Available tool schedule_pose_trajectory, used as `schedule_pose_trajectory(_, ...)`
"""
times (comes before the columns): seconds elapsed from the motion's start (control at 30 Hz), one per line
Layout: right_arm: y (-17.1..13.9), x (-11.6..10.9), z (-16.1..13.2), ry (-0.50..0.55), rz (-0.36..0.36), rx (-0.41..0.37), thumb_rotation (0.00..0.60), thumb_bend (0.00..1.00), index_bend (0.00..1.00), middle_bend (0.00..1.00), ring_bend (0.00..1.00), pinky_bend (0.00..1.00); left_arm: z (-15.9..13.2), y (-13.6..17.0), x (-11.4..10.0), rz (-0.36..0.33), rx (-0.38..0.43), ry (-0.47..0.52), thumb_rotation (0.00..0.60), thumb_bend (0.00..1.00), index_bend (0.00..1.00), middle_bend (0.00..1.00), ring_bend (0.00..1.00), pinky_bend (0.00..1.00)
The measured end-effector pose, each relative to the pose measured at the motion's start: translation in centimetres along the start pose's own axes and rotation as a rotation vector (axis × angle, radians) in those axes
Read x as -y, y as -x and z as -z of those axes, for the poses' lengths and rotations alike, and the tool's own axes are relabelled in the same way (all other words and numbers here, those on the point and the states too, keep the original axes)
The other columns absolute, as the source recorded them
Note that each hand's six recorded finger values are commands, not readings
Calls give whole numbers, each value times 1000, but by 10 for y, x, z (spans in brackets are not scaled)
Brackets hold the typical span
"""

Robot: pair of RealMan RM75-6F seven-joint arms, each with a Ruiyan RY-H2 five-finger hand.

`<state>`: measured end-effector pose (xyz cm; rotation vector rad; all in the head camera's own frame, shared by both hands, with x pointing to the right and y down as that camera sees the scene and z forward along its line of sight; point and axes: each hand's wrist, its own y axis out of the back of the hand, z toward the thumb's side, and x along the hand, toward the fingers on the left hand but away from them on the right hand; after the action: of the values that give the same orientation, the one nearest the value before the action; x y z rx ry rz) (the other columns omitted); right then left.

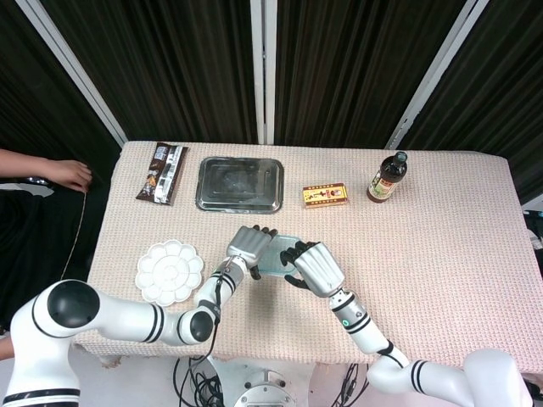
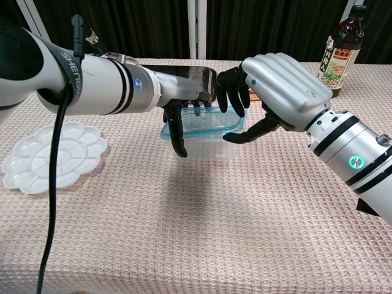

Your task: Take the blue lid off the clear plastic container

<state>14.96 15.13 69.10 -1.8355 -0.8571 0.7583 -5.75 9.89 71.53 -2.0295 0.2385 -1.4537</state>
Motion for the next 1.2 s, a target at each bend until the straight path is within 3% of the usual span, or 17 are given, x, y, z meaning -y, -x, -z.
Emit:
schedule_pose_trajectory(0.4,1,1,0,-7,-14,0,600,548,577,647,584,788,-1,0,0,-6,10,-1,600,0,144,294,220,355)
schedule_pose_trajectory(0.57,3,6,-3,-28,-16,-6,600,549,587,637,583,781,-1,2,-1,-1,17,7,600,0,64,191,105,243)
schedule_pose_trajectory(0.83,4,9,-5,-44,-11,-10,600,619,723,636,584,777,2,7,-4,-6,20,33,600,0,4,48,0,111)
schedule_pose_trajectory(1.03,4,8,-4,-49,8,-5,600,628,819,638,584,782,10,13,-10,-22,9,50,600,0,0,9,0,77)
schedule_pose_trajectory(1.2,3,5,-3,-55,22,-5,600,628,831,643,584,783,24,17,-13,-33,-18,55,600,0,0,8,0,70)
